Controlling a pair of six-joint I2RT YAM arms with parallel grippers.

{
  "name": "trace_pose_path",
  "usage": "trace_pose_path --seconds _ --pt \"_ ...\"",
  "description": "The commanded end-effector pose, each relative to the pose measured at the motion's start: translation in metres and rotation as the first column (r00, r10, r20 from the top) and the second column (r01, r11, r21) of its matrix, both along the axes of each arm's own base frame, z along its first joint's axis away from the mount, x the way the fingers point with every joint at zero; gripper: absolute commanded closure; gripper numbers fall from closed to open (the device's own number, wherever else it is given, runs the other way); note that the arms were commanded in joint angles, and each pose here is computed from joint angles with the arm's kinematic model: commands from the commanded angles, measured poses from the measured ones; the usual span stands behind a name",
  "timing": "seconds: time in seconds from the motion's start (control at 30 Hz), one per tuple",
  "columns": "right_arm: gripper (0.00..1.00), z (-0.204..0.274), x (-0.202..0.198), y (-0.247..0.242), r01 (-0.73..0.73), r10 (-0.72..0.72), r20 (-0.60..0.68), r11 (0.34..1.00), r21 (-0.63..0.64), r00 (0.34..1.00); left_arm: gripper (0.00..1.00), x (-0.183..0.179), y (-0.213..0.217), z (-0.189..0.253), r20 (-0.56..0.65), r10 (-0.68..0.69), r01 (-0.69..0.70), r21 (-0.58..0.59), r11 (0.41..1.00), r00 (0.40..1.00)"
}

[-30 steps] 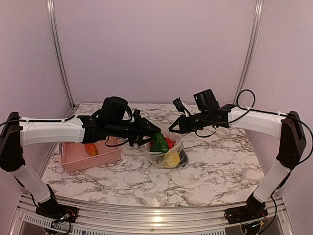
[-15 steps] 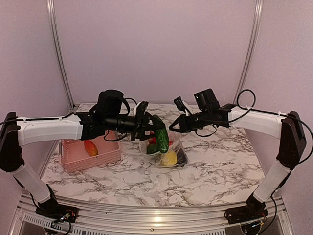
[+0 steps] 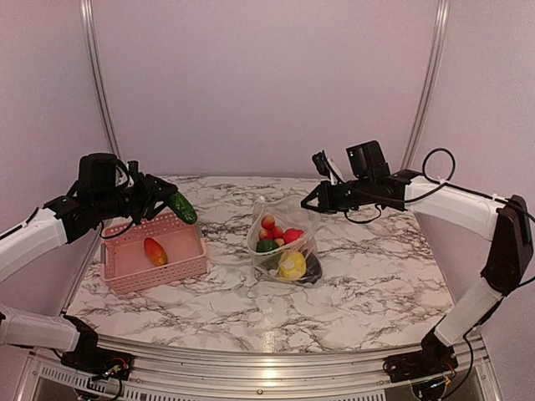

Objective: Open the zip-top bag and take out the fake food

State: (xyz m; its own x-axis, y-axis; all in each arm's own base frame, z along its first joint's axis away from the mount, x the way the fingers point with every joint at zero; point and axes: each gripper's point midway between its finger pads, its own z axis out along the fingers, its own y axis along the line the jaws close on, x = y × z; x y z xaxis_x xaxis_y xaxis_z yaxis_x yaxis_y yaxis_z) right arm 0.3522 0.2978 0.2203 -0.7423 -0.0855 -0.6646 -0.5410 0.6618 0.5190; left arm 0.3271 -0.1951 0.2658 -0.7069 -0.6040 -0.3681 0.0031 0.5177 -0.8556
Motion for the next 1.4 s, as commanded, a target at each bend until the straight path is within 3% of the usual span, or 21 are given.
trace_pose_path --seconds 0.0,0.17,0.6,0.87,1.03,1.2,1.37 --pt "1.0 0.036 0.008 -0.011 0.064 -0.064 0.054 0.998 0.011 0.996 0.83 -0.004 0.04 -0.068 -0.174 0.088 -0.065 0.133 0.989 0.981" --pt "1.0 0.052 0.017 -0.024 0.127 -0.128 0.062 0.992 0.019 0.99 0.83 0.002 0.049 -0.101 -0.268 0.086 -0.036 0.185 0.982 0.96" --pt "1.0 0.084 0.027 -0.057 0.292 -0.289 0.141 0.956 -0.005 0.947 0.81 0.029 0.048 -0.147 -0.368 0.061 0.039 0.258 0.965 0.928" --pt "1.0 0.077 0.032 -0.067 0.346 -0.337 0.148 0.937 -0.038 0.93 0.78 0.046 0.049 -0.171 -0.448 0.079 0.072 0.31 0.948 0.891" --pt "1.0 0.055 0.035 -0.051 0.292 -0.289 0.095 0.956 -0.022 0.953 0.7 0.044 0.052 -0.181 -0.488 0.089 0.085 0.323 0.942 0.868" --pt "1.0 0.05 0.043 -0.028 0.226 -0.226 0.063 0.974 0.022 0.972 0.4 0.034 0.058 -0.179 -0.502 0.099 0.092 0.342 0.935 0.859" --pt "1.0 0.047 0.056 0.001 0.147 -0.149 0.048 0.988 0.041 0.988 0.24 0.035 0.056 -0.152 -0.442 0.069 0.089 0.326 0.941 0.895"
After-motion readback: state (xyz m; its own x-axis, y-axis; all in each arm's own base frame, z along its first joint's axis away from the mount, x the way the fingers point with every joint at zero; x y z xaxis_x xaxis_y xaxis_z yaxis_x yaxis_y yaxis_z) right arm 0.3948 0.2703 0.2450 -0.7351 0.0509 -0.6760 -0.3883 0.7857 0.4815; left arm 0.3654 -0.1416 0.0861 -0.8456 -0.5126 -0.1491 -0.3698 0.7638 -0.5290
